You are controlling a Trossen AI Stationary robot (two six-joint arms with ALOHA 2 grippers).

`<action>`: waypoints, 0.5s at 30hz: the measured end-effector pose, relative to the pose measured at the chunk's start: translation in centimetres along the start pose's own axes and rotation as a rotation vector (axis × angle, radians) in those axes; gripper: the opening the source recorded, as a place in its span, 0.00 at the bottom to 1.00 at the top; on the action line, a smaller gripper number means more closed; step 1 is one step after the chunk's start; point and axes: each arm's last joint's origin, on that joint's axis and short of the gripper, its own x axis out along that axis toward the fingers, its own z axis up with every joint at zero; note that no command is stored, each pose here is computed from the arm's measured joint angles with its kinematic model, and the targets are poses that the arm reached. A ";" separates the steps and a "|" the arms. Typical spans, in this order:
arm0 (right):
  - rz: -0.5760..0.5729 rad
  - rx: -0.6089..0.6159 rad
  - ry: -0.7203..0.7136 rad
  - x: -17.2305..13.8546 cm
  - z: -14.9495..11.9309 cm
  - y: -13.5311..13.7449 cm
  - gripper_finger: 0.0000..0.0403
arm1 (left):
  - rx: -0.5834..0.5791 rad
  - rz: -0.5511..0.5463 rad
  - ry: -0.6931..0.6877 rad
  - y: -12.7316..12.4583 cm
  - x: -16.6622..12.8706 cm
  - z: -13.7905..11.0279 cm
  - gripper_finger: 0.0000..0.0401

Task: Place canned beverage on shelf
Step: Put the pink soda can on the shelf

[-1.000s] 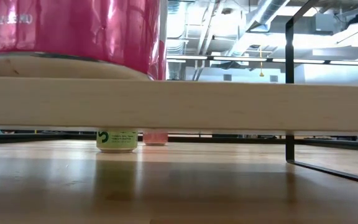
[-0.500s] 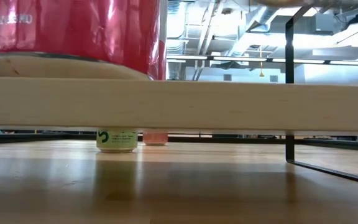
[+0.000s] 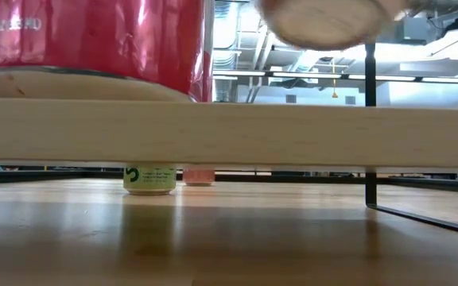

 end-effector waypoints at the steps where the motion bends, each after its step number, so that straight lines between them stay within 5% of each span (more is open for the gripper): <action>1: 0.010 0.010 0.006 0.0 -0.1 0.1 0.58 | 0.000 0.000 0.000 0.0 0.0 0.0 0.70; 15: 0.059 0.029 -0.044 3.0 -0.2 -0.8 0.58 | 0.002 0.001 0.001 0.0 0.0 0.0 0.70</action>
